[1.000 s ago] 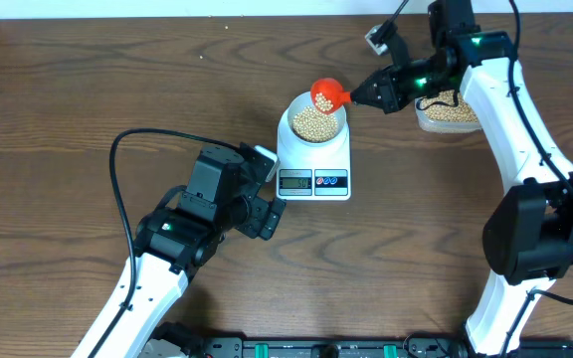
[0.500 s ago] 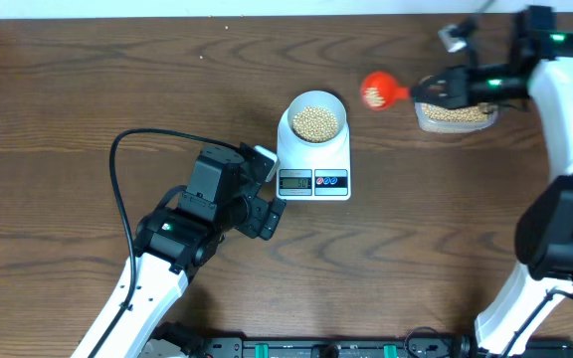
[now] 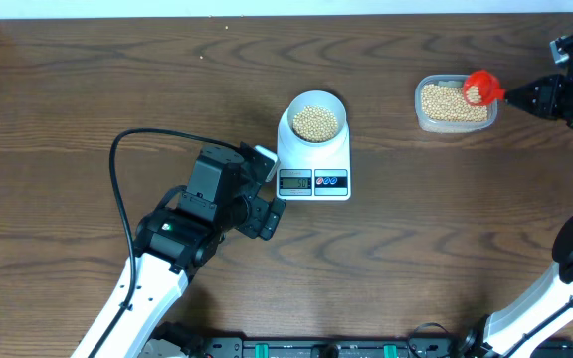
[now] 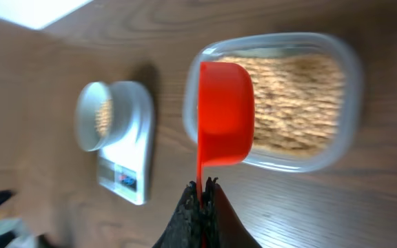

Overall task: Scoop item into bowl and weigh 50g on scale
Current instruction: 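Carry red scoop with right gripper from bowl to soybean tub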

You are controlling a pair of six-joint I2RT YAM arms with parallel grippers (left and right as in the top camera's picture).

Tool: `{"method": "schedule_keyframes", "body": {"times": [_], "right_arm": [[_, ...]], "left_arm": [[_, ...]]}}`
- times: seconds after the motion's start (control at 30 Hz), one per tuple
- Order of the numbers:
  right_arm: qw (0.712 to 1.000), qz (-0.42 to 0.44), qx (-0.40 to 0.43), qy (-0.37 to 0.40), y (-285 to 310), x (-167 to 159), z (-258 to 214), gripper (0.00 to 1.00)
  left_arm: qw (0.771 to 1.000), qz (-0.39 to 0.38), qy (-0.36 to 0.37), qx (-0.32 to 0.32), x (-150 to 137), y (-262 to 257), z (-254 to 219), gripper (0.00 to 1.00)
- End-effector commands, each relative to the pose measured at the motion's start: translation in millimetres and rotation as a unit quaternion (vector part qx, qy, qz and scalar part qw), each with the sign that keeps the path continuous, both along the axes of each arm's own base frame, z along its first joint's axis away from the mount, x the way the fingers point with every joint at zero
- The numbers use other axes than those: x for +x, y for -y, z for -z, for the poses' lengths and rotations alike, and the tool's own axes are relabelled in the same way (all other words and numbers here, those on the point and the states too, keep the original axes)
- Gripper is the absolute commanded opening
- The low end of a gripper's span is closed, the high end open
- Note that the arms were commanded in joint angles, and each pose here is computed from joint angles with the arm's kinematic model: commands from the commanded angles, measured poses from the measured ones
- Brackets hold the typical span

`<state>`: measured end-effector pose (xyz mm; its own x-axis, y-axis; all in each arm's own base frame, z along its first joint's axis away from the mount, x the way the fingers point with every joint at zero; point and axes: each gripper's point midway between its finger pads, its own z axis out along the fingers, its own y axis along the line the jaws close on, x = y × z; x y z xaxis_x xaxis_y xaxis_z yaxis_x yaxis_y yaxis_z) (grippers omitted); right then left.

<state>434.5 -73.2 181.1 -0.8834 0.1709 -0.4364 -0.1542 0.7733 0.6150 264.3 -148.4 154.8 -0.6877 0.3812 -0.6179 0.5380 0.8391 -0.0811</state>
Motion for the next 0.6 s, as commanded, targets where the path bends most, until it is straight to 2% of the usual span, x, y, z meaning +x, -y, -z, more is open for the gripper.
{"method": "schedule_keyframes", "body": {"times": [0.0,0.13,0.17,0.3,0.57], "right_arm": [[0.997,0.040,-0.062,-0.020,9,4,-4,0.01],[0.989,0.066,-0.125,-0.045,10,13,8,0.02],[0.981,0.078,-0.168,-0.055,7,17,11,0.02],[0.967,0.073,-0.239,-0.047,-9,21,3,0.02],[0.905,0.127,-0.404,-0.035,-18,14,-29,0.01]], "left_arm": [[1.000,0.003,0.007,-0.004,3,1,-7,0.89],[1.000,0.003,0.007,-0.004,3,1,-7,0.89],[1.000,0.003,0.007,-0.004,3,1,-7,0.89],[1.000,0.003,0.007,-0.004,3,1,-7,0.89],[1.000,0.003,0.007,-0.004,3,1,-7,0.89]]}}
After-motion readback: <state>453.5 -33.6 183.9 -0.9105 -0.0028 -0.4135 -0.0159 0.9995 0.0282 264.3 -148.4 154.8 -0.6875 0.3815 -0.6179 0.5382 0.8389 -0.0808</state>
